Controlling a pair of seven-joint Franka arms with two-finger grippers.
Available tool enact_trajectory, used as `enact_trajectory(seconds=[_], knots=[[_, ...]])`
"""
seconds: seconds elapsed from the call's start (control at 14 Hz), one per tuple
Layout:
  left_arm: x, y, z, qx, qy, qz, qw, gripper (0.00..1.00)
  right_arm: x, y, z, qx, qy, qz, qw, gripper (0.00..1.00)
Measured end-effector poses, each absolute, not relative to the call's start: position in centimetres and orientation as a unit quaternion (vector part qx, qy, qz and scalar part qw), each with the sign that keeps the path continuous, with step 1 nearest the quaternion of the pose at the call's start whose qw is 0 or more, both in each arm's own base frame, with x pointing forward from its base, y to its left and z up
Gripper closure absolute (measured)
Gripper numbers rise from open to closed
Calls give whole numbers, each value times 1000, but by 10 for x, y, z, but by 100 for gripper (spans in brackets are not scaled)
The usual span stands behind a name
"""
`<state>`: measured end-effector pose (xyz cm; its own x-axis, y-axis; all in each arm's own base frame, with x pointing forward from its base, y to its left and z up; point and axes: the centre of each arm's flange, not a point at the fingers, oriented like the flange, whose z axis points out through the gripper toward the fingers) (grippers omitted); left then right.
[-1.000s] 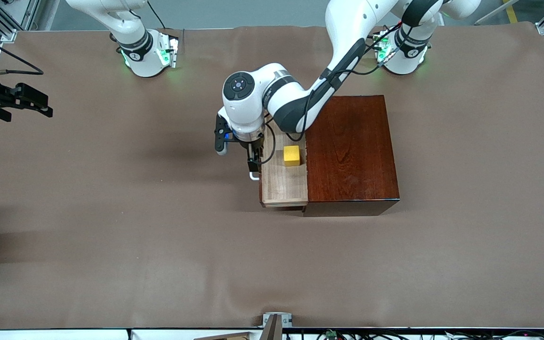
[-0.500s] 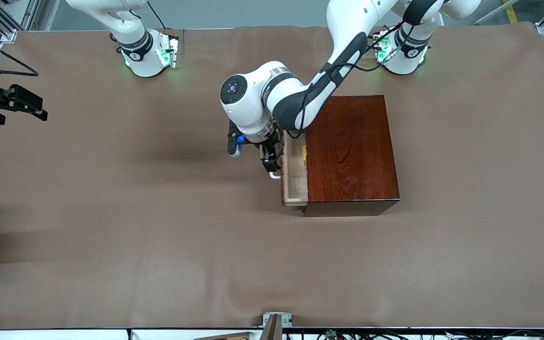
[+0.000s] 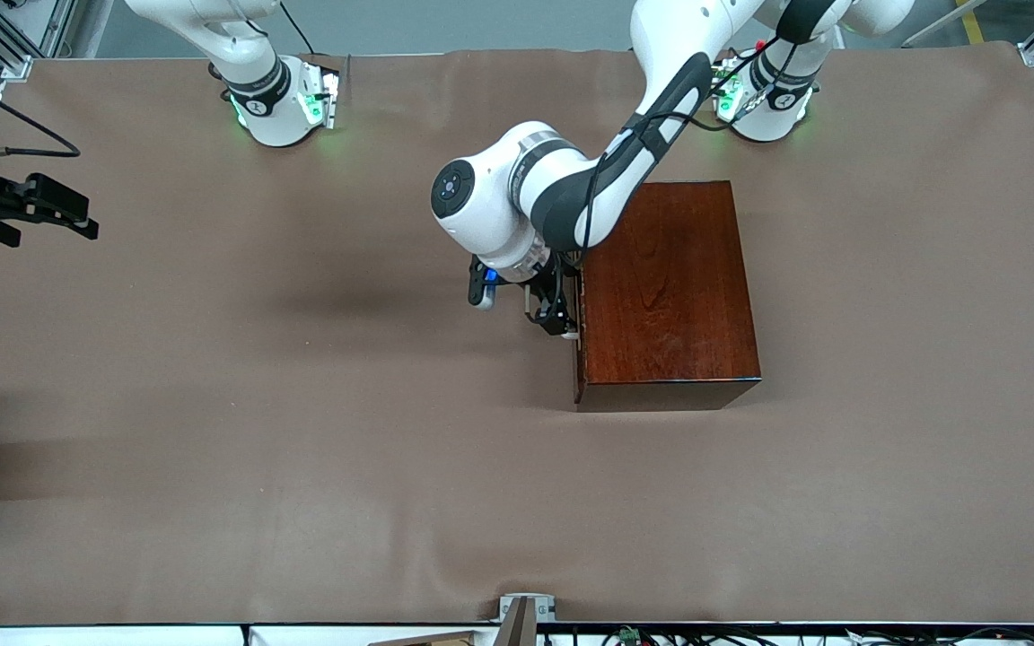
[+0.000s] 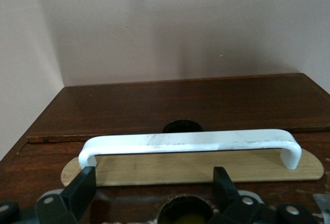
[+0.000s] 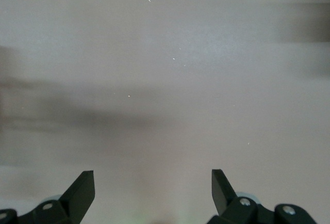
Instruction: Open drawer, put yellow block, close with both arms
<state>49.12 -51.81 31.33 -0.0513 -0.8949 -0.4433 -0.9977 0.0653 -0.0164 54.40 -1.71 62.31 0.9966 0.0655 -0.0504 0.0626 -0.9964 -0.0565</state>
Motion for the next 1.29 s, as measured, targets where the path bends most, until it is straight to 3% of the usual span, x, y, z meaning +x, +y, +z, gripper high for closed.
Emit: enact_trajectory(seconds=[0.36,0.64,0.93,1.29], knots=[[488,-522,314,-694,684,138,178,0,544,-23,624,-999,-27,25,23,0],[450,-566,329,-775,601,62,186,0,544,-23,624,-999,-28,25,19,0],[450,-559,432,-867,468,-31,167,0,544,-24,625,-999,-11,26,19,0],[511,-441,564,-978,189,-57,68,0,543,-24,627,-1000,-5,24,18,0]])
